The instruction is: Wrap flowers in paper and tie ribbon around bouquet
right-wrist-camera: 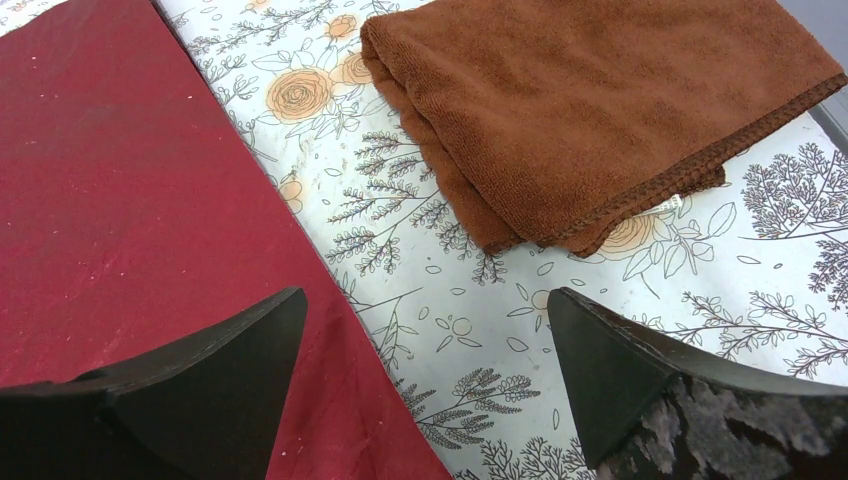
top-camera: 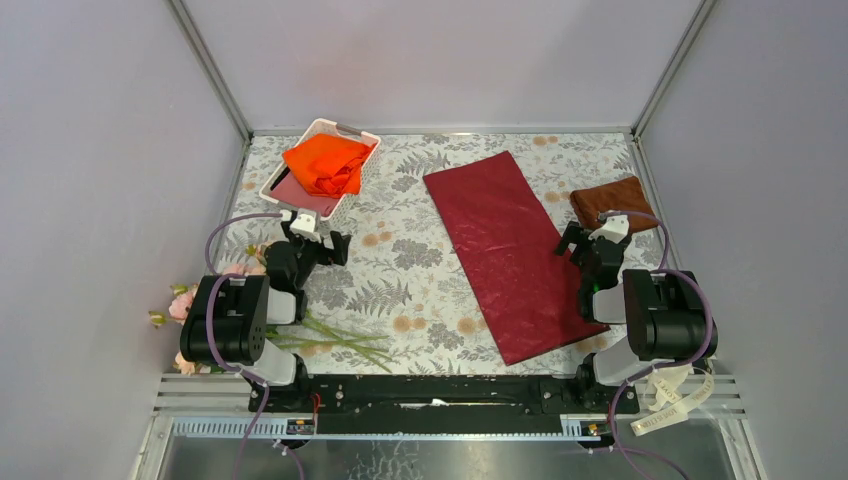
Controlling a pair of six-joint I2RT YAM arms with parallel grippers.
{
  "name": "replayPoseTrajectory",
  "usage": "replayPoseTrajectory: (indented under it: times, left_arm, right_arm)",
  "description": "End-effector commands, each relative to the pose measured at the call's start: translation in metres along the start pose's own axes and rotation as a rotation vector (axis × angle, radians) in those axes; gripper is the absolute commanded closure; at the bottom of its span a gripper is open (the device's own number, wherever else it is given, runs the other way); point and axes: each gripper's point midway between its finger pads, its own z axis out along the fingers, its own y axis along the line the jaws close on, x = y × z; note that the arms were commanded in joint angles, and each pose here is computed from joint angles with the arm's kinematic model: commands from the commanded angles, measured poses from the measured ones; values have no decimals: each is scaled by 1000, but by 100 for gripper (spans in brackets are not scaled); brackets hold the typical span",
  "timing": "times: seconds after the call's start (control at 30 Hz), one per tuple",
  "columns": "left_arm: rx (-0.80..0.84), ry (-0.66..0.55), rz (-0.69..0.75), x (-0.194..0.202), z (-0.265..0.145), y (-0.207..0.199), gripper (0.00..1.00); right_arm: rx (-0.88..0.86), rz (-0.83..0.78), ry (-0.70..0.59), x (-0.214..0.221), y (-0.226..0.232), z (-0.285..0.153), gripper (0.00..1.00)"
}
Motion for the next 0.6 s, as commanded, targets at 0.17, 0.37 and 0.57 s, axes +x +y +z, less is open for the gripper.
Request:
replayPoseTrajectory:
  times: [0.17,0.37,0.57]
  left_arm:
    - [2,-65,32,-18,4,1,1]
    - [-12,48,-48,-39,17,15,1]
    - [349,338,52,-76,-8,-40,16]
  right_arm:
    - [-39,10,3,-44,16,1,0]
    - [-299,54,266,-96,79,-11,13]
    - [-148,63,548,-82,60,-24,36]
